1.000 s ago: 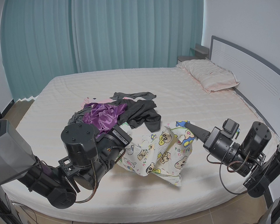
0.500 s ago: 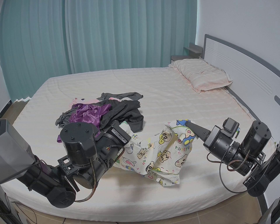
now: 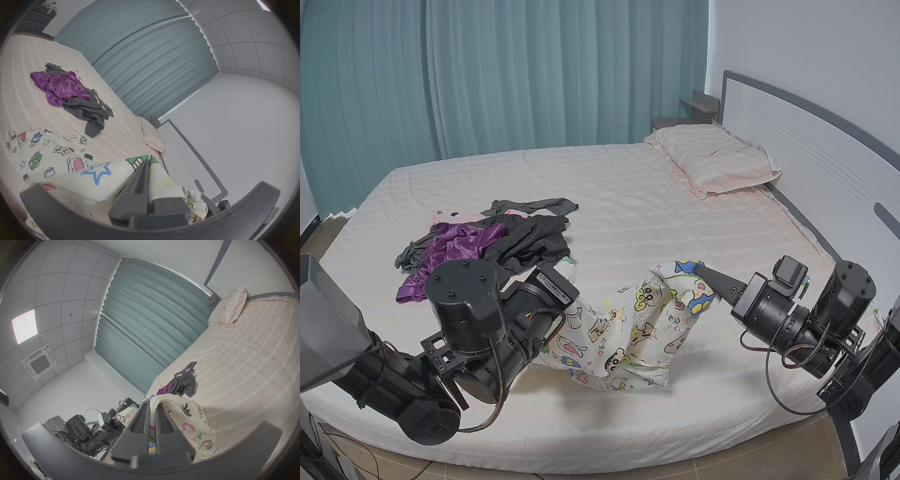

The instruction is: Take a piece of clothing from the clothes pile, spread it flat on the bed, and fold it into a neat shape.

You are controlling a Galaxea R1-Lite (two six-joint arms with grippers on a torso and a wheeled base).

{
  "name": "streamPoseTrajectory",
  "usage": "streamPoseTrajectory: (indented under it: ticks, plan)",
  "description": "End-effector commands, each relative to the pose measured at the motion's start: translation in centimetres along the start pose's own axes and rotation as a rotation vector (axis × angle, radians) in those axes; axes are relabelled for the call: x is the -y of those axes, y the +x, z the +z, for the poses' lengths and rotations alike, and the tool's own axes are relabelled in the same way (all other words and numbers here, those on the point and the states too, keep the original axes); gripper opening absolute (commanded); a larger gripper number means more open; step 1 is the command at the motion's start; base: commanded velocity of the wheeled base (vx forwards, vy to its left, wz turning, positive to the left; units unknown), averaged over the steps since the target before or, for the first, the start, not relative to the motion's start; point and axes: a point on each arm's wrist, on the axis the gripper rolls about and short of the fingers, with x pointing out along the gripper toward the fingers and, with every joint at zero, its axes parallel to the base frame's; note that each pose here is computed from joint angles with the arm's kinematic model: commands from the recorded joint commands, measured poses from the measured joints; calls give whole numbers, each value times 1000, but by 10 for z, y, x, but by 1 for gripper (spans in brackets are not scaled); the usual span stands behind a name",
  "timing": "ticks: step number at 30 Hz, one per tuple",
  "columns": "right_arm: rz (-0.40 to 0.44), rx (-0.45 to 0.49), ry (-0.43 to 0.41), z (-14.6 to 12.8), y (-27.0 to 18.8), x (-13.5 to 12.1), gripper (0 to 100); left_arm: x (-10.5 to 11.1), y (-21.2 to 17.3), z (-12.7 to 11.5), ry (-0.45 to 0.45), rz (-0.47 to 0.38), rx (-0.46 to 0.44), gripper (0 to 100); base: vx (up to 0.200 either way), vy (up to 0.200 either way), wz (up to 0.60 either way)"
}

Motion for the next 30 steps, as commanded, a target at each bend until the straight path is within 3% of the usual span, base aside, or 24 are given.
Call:
streamPoseTrajectory:
  ticks: [1, 17, 30]
  plan:
    - [2, 2, 0, -1, 2, 1, 0, 0, 1, 0, -1, 0, 0, 0, 0, -200, 0]
    - [-5, -7, 3, -3, 3, 4, 0, -3, 1, 2, 0, 9, 7, 0, 0, -200, 0]
    - [-13, -14, 3, -6, 4, 7, 0, -2, 0, 2, 2, 9, 7, 0, 0, 0, 0]
